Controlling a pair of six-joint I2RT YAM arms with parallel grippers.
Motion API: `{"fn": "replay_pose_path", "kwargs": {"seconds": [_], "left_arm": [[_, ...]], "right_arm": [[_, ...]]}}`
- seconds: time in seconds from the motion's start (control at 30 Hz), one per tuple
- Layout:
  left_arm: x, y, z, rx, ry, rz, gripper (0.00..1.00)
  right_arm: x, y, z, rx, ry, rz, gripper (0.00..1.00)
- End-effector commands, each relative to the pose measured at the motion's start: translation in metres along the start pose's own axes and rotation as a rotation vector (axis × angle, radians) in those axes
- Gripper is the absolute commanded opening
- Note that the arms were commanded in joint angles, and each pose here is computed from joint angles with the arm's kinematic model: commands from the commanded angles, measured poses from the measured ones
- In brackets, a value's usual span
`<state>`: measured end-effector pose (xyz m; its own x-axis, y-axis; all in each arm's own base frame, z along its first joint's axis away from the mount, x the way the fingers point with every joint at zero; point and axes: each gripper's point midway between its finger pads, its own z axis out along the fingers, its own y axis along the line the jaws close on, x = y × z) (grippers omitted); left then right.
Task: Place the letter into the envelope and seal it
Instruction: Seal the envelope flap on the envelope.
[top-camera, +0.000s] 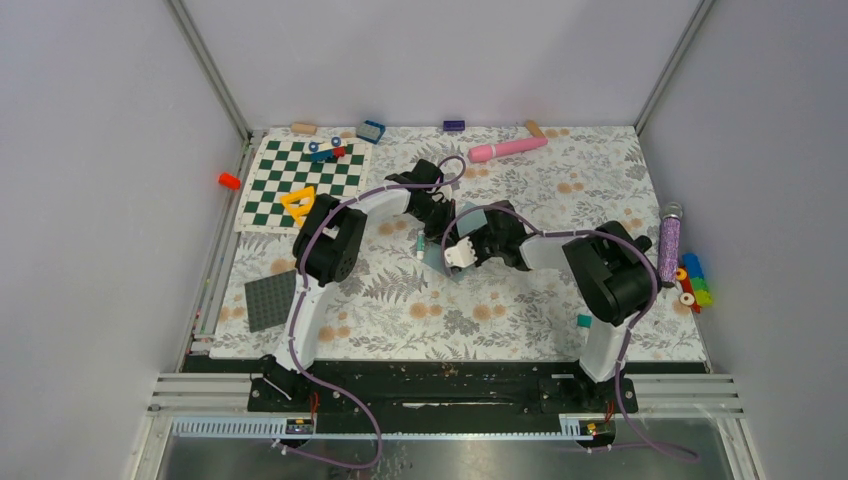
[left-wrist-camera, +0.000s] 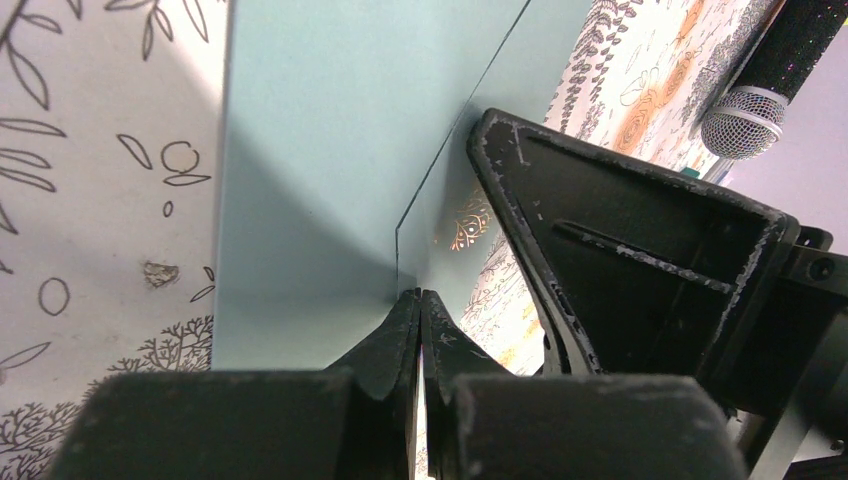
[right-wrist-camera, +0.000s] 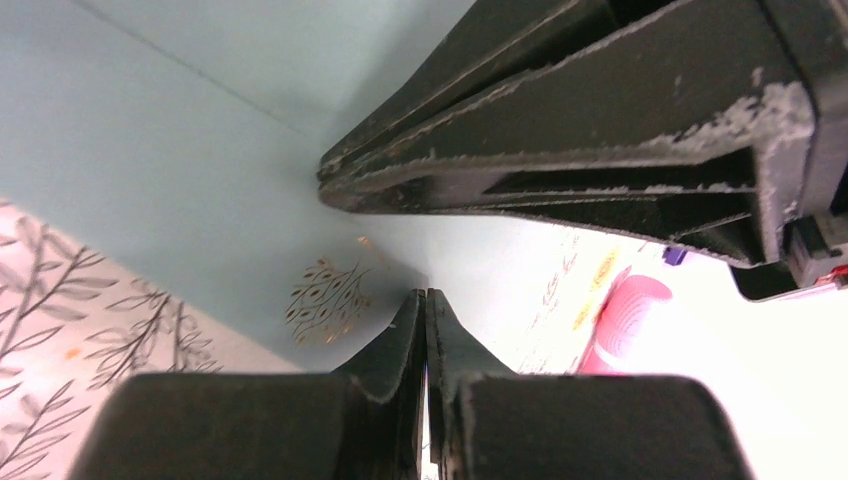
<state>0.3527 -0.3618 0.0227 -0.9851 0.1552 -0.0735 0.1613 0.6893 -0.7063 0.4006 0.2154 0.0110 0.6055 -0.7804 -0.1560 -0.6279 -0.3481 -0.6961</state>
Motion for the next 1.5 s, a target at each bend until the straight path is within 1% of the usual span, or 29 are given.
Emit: {"fn": "replay_pose_path", "kwargs": {"seconds": [0.0, 0.13, 0.2, 0.37, 0.57, 0.8, 1.0, 1.1, 1.17, 1.3, 1.47], "left_arm": [[-0.004, 0.016, 0.004, -0.053, -0.018, 0.018, 0.00], [-0.005, 0.016, 0.002, -0.053, -0.022, 0.019, 0.00], [-0.004, 0.016, 0.003, -0.053, -0.021, 0.021, 0.00], [-0.003, 0.017, 0.005, -0.054, -0.016, 0.017, 0.00], [-0.004, 0.016, 0.003, -0.055, -0.021, 0.023, 0.00], [-0.004, 0.016, 0.003, -0.054, -0.021, 0.021, 0.00], [-0.005, 0.015, 0.001, -0.054, -0.026, 0.024, 0.00], [-0.005, 0.015, 0.002, -0.053, -0.022, 0.021, 0.00], [-0.004, 0.015, 0.002, -0.054, -0.022, 0.020, 0.00], [-0.005, 0.014, 0.001, -0.054, -0.025, 0.025, 0.00], [-0.005, 0.014, 0.001, -0.048, -0.024, 0.025, 0.00]], "right_arm": [[-0.002, 0.026, -0.016, -0.095, -0.007, 0.038, 0.00], [-0.002, 0.032, -0.020, -0.105, -0.003, 0.029, 0.00], [-0.003, 0.028, -0.020, -0.082, -0.005, 0.038, 0.00], [-0.005, 0.029, -0.012, -0.093, -0.012, 0.026, 0.00], [-0.023, 0.035, -0.001, -0.108, -0.041, 0.007, 0.00], [-0.024, 0.037, 0.003, -0.101, -0.034, 0.002, 0.00], [-0.042, 0.060, -0.019, -0.217, -0.078, 0.017, 0.00], [-0.048, 0.065, -0.022, -0.234, -0.088, 0.031, 0.00], [-0.049, 0.063, -0.018, -0.223, -0.083, 0.030, 0.00], [-0.042, 0.048, -0.004, -0.148, -0.048, 0.009, 0.00], [-0.038, 0.047, 0.004, -0.153, -0.035, 0.011, 0.00]]}}
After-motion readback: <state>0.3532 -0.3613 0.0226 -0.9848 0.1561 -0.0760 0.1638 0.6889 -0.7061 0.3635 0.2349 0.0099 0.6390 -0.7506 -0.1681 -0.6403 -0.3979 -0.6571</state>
